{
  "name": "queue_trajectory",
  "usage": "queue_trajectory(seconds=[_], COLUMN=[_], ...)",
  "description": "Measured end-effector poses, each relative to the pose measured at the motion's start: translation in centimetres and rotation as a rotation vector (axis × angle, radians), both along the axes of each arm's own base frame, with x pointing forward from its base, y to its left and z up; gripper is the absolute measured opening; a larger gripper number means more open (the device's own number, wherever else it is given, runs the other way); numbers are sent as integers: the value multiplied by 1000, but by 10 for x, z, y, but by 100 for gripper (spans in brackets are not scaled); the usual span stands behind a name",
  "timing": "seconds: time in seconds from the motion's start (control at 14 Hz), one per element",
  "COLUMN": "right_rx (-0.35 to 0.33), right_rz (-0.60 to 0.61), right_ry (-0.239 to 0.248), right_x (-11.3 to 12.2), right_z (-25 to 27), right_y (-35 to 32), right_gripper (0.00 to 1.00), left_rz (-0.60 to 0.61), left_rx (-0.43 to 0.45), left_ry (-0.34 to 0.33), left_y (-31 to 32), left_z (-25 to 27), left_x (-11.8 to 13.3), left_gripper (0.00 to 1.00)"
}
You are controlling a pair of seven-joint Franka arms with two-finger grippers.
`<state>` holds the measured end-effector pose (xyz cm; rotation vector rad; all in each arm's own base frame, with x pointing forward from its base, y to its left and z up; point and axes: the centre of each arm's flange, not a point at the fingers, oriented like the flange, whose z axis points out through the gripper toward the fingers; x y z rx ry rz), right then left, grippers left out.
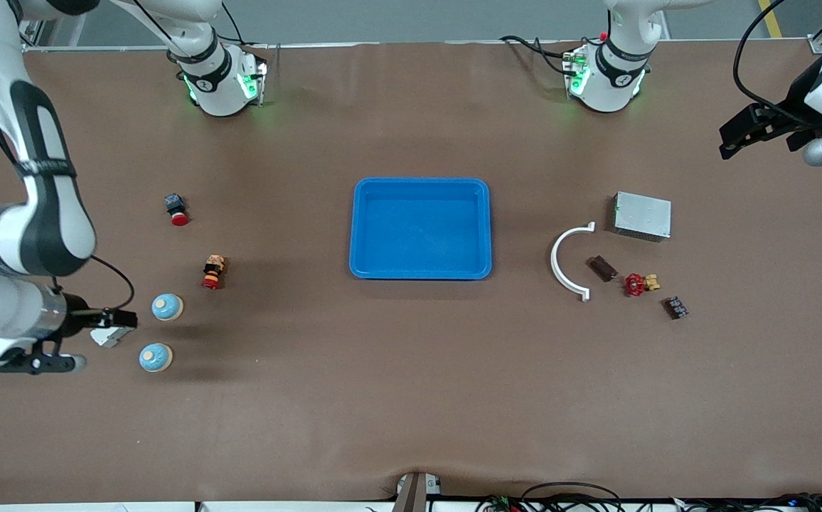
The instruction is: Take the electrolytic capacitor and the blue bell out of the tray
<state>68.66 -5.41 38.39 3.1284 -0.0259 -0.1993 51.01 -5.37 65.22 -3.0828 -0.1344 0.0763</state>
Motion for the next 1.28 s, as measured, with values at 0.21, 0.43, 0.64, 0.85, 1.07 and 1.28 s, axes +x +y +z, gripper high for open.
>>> queue_trajectory(seconds=[0.21, 0.43, 0.64, 0.85, 1.07, 1.28], right_rx=[-16, -12, 15, 2, -13, -22], right_rz=[-4, -38, -78, -76, -66, -76], right_ry=[-11, -37, -61, -105, -116, -115], right_x=[-19, -48, -82, -106, -130, -150], right_z=[58, 118, 180, 216, 236, 255], right_y=[4, 15, 31, 47, 72, 78], right_gripper=[100, 100, 100, 100, 100, 100], left_rz=[0, 1, 3, 6, 7, 8], left_rx=[0, 0, 0, -1, -1, -1], left_ry=[0, 0, 0, 0, 0, 1], left_y=[0, 1, 2, 3, 4, 5], left_z=[0, 0, 0, 0, 0, 0], left_x=[0, 0, 0, 0, 0, 0], left_gripper=[100, 100, 100, 100, 100, 100])
